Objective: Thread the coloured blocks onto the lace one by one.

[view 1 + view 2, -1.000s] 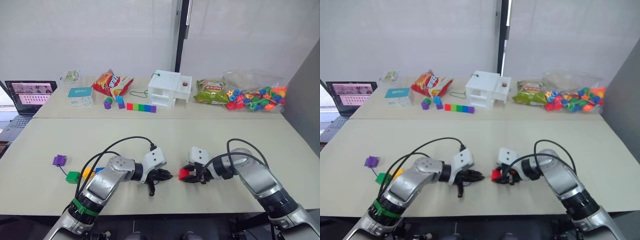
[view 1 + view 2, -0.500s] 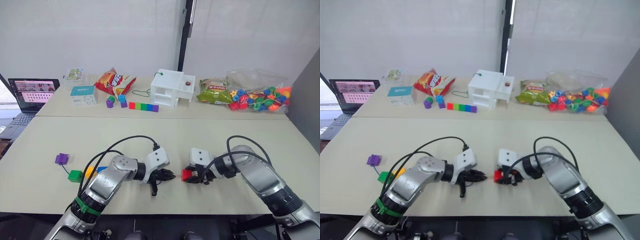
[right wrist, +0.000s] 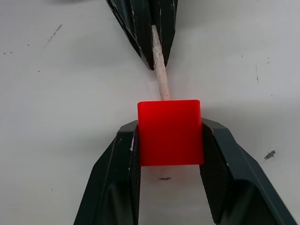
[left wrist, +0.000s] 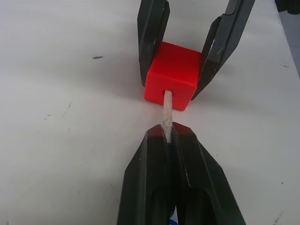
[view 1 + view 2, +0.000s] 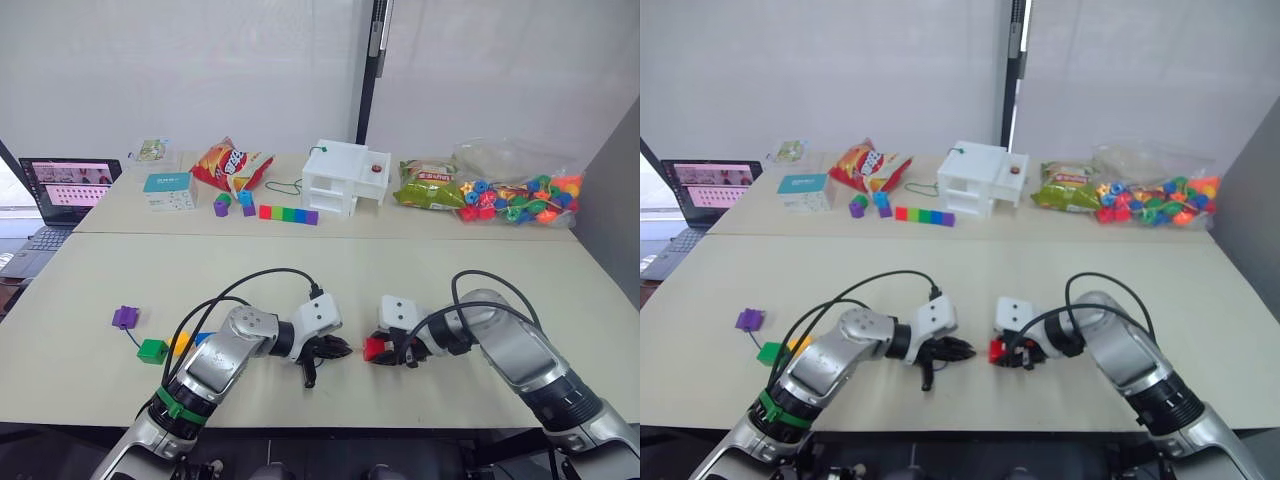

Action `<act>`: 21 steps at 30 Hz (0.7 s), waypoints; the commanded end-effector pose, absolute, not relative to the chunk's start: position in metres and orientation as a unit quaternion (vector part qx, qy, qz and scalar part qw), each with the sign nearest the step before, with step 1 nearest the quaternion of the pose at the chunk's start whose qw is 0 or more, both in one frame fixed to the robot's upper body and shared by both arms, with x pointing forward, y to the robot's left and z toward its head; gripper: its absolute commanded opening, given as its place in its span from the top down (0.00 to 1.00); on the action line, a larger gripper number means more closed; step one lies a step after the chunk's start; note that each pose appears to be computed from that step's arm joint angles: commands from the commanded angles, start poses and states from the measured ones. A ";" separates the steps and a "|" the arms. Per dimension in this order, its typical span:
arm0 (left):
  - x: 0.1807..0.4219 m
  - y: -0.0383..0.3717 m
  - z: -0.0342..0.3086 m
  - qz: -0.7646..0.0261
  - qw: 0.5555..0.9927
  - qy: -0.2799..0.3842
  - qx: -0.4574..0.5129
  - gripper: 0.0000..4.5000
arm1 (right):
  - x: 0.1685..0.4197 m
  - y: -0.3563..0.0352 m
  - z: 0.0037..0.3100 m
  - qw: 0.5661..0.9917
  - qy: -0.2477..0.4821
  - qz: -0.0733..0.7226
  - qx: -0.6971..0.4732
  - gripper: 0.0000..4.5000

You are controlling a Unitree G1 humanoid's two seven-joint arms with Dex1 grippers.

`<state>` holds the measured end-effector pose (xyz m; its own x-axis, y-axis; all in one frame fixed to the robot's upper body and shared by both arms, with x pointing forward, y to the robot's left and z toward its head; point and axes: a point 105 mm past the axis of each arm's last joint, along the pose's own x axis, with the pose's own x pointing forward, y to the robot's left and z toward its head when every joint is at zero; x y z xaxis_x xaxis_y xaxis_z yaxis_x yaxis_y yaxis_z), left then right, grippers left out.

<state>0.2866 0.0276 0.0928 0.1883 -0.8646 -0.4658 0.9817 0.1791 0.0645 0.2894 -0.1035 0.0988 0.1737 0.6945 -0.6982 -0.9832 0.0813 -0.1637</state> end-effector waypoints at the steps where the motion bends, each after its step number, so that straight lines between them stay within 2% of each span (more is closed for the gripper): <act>1: 0.273 0.002 0.122 -0.656 0.726 0.094 0.182 1.00 | 0.269 -0.074 0.094 0.663 0.204 0.656 -0.298 0.73; 7: 0.271 -0.001 0.144 -0.651 0.736 0.064 0.172 1.00 | 0.270 -0.076 0.092 0.665 0.216 0.651 -0.295 0.73; 16: 0.269 -0.004 0.149 -0.651 0.741 0.058 0.153 1.00 | 0.270 -0.079 0.091 0.666 0.225 0.649 -0.291 0.73; 21: 0.274 0.011 0.112 -0.637 0.740 0.110 0.186 1.00 | 0.271 -0.078 0.094 0.668 0.221 0.649 -0.291 0.73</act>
<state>0.2852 0.0307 0.0982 0.2149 -0.8594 -0.4640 0.9757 0.2097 0.0636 0.2893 -0.1025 0.0991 0.1737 0.6971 -0.6956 -0.9839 0.0923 -0.1532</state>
